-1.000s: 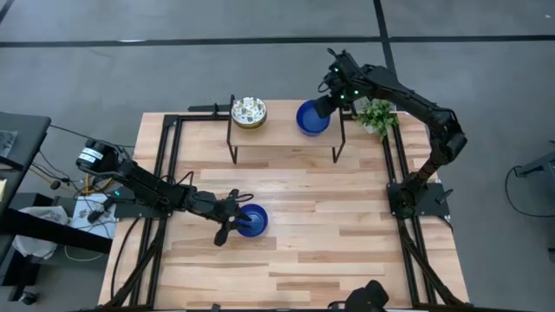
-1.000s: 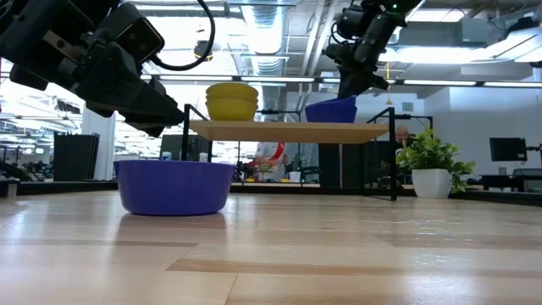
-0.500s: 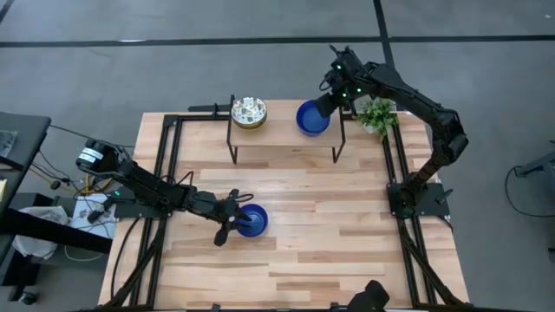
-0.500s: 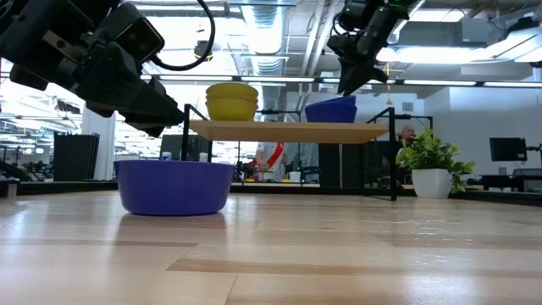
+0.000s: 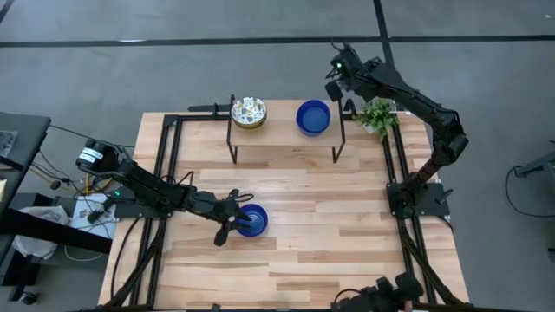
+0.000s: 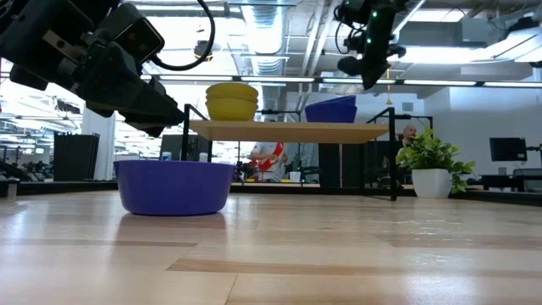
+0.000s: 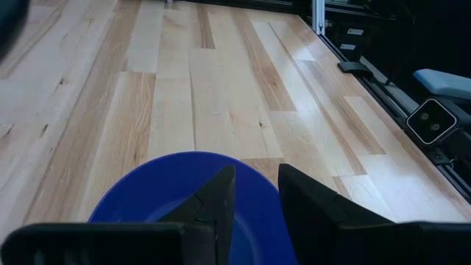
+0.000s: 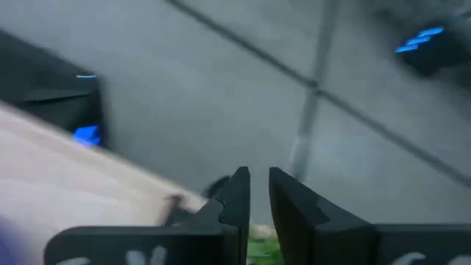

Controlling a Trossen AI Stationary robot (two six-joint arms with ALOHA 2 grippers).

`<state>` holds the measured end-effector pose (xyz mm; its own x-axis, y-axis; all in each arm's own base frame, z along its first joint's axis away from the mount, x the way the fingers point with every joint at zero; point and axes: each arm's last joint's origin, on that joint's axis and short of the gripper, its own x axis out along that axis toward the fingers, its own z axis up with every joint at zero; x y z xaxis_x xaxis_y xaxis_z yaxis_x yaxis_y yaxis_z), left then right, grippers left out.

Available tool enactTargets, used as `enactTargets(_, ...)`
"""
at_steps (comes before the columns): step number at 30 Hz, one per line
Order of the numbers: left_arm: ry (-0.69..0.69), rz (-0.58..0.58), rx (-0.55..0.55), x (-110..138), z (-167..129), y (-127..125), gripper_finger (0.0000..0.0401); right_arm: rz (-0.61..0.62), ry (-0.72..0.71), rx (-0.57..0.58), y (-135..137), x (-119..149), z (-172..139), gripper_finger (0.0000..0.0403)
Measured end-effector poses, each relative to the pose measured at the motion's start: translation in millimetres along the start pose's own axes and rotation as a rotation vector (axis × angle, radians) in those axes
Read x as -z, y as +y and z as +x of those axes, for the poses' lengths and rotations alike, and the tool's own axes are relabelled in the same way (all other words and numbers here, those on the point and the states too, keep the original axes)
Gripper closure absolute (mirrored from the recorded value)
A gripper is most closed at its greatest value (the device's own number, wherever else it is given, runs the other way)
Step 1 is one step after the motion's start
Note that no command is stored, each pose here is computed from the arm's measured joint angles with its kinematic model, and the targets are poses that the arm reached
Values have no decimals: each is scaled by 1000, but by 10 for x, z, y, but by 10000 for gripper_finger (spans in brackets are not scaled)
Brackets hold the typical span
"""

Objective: Pick & Place Mini bowls
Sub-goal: Stack the blue bowl on the top of the blue bowl on the shelf

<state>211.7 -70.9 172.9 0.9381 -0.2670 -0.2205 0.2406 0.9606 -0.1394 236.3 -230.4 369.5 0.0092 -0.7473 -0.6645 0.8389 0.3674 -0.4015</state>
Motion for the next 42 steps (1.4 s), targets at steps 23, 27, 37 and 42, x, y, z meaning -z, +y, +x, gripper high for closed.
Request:
enactTargets(23,1,0,0,0,0,0,297,-128,-70,119,370,124,90,402)
enactTargets(27,0,0,0,0,0,1,297,-146,-47,117,406,194,154,402)
enactTargets(37,1,0,0,1,0,0,297,-174,-25,123,436,269,212,402)
enactTargets(42,0,0,0,0,0,0,297,-148,-55,121,441,234,211,402)
